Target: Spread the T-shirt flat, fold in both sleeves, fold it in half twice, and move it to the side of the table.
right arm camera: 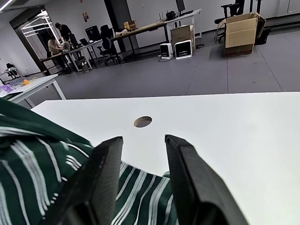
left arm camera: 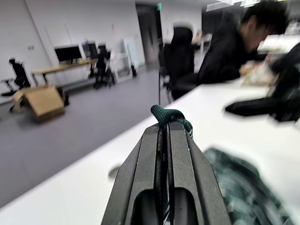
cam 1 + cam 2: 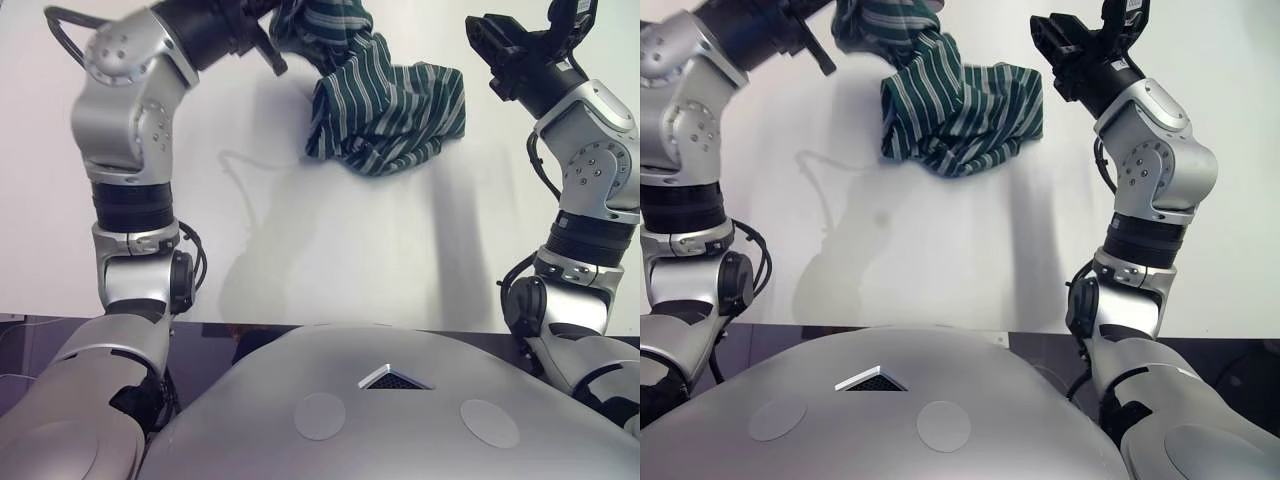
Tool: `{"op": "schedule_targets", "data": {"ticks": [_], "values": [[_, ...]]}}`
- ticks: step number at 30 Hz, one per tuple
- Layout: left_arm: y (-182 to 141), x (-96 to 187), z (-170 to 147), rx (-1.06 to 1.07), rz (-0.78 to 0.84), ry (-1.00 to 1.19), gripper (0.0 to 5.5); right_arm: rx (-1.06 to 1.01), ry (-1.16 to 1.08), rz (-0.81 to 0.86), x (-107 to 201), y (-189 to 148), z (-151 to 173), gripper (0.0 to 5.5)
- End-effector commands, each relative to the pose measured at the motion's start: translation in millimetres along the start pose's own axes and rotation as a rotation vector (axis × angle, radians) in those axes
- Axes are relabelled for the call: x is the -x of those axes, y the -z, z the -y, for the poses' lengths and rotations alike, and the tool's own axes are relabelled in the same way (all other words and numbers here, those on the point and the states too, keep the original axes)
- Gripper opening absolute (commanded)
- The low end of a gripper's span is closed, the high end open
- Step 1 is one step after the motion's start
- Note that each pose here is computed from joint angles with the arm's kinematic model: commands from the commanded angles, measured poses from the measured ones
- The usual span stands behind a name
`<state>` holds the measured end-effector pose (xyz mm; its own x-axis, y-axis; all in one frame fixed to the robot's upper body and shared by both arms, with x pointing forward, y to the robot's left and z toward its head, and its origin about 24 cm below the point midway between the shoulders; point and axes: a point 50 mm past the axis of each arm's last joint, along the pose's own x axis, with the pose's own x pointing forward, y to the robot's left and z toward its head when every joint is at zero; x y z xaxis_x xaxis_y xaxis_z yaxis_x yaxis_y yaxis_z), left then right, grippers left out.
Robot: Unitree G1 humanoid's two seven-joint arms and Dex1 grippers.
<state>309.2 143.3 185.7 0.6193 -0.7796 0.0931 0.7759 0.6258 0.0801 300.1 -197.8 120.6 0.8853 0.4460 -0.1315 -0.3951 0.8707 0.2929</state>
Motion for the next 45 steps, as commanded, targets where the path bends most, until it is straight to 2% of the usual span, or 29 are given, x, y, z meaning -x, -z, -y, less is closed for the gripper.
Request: {"op": "schedule_targets", "data": {"ticks": [1,8,13,16,19,26,31,36,44,45], "values": [[-34.9,-5.6,4.9,0.004,0.137,0.020,0.03,-0.063,-0.042,0.044,-3.3,-9.6,-7.8,1.70],[-97.5,-15.7,-10.1,0.033,0.358,-0.044,0.03,-0.132,-0.189,0.042,-6.3,-8.7,-33.4,1.70],[-141.4,-40.6,-21.1,-0.104,0.336,-0.013,0.03,-0.168,-0.240,0.032,-7.0,-6.0,-40.5,1.70],[-139.5,-43.4,-22.4,-0.127,0.314,0.005,0.03,-0.229,-0.286,0.029,-8.2,-2.1,-47.2,1.70],[-128.2,-40.8,-19.1,-0.119,0.295,0.030,0.00,-0.269,-0.315,0.018,-7.7,4.4,-50.7,2.22],[-109.3,-34.7,3.1,-0.103,0.265,0.144,0.00,-0.278,-0.368,0.033,-16.9,-4.5,-50.5,3.46],[-108.6,-35.5,7.9,-0.088,0.273,0.143,0.00,-0.289,-0.364,-0.016,-26.0,8.4,-46.2,2.54],[-105.0,-34.5,6.2,-0.081,0.267,0.121,0.00,-0.292,-0.418,0.003,-22.4,3.8,-49.4,1.67],[-88.6,-30.0,-8.9,-0.099,0.201,0.022,0.00,-0.246,-0.434,0.087,-15.4,-25.0,-45.7,0.06],[-84.4,-25.9,-12.9,-0.103,0.185,-0.009,0.00,-0.234,-0.444,0.090,-18.1,-29.9,-46.0,0.02]]}}
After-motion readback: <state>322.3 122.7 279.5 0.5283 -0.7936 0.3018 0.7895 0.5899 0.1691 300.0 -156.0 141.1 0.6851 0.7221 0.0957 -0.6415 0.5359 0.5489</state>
